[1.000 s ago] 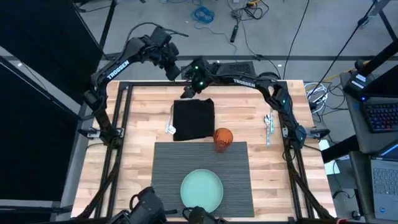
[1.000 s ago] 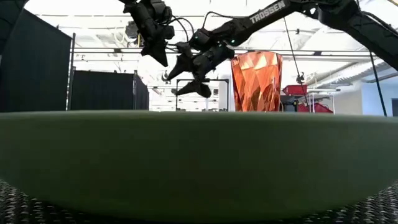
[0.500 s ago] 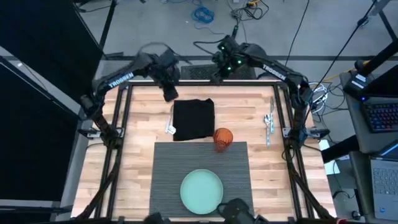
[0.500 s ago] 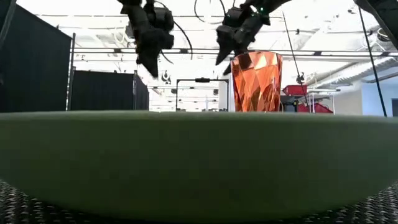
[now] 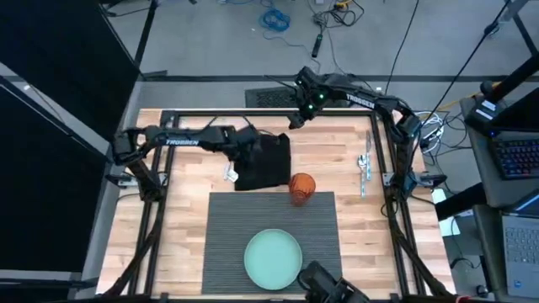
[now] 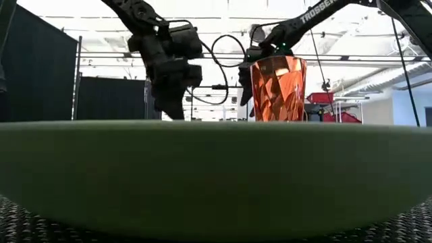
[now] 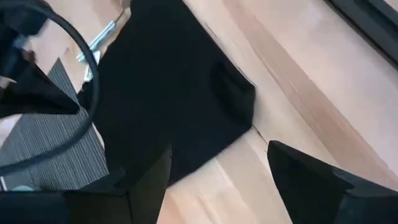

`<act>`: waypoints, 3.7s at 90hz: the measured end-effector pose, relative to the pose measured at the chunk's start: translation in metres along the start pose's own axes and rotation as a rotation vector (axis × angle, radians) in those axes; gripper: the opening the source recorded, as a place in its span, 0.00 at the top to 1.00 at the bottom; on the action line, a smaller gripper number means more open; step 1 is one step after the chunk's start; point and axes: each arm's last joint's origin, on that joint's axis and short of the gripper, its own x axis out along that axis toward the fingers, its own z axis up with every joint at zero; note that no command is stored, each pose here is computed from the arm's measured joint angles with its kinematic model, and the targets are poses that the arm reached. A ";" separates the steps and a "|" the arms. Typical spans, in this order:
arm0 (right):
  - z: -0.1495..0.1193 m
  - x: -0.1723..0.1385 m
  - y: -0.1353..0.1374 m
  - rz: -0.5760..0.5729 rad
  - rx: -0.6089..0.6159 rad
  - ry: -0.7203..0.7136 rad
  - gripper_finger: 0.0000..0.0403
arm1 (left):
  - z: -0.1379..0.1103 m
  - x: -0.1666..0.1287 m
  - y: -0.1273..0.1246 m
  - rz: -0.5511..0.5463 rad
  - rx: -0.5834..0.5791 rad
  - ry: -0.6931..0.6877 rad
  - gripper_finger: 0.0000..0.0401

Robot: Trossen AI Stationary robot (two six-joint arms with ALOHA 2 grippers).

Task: Set table place
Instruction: Fold the black napkin

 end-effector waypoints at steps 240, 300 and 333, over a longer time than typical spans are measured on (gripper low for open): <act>-0.005 0.078 -0.029 -0.265 -0.006 0.091 1.00 | -0.041 0.064 -0.033 0.093 -0.136 0.124 1.00; -0.004 0.069 -0.035 -0.200 0.020 0.082 0.49 | -0.041 0.064 -0.033 0.091 -0.135 0.125 1.00; -0.013 0.025 -0.006 -0.191 -0.014 0.128 0.42 | -0.034 0.057 -0.022 0.101 -0.175 0.106 1.00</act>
